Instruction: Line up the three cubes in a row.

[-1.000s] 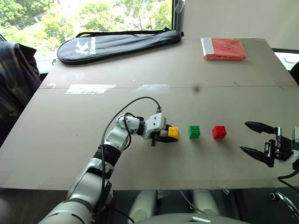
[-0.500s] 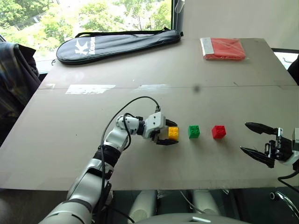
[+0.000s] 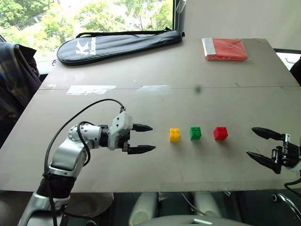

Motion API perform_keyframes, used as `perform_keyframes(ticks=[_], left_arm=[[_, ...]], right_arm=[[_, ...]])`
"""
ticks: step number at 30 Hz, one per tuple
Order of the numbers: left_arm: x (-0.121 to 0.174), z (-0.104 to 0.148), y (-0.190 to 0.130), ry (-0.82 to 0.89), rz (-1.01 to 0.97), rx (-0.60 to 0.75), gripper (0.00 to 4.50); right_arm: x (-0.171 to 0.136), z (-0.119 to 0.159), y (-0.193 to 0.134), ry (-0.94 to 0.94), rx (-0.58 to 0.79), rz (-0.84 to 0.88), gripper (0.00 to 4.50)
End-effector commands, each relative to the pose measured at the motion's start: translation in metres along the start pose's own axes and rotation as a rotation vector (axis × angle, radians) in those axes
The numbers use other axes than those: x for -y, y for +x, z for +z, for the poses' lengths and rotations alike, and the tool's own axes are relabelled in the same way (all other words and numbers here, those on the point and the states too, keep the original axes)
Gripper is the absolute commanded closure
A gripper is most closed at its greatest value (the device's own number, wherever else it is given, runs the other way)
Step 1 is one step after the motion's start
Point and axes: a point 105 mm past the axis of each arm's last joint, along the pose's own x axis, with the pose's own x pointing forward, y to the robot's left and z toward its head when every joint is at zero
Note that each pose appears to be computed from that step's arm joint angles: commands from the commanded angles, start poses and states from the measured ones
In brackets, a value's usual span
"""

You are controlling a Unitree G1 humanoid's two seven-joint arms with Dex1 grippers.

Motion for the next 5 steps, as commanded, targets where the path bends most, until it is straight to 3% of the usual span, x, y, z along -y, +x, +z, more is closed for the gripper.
perform_keyframes(ticks=[1, 5], left_arm=[[0.004, -0.012, -0.012, 0.039, 0.095, -0.012, 0.72], [0.013, -0.043, -0.022, 0.022, 0.142, -0.077, 0.72]], right_arm=[[0.003, -0.001, -0.003, -0.026, 0.001, -0.017, 0.00], [0.004, -0.009, -0.002, -0.013, -0.014, -0.009, 0.00]])
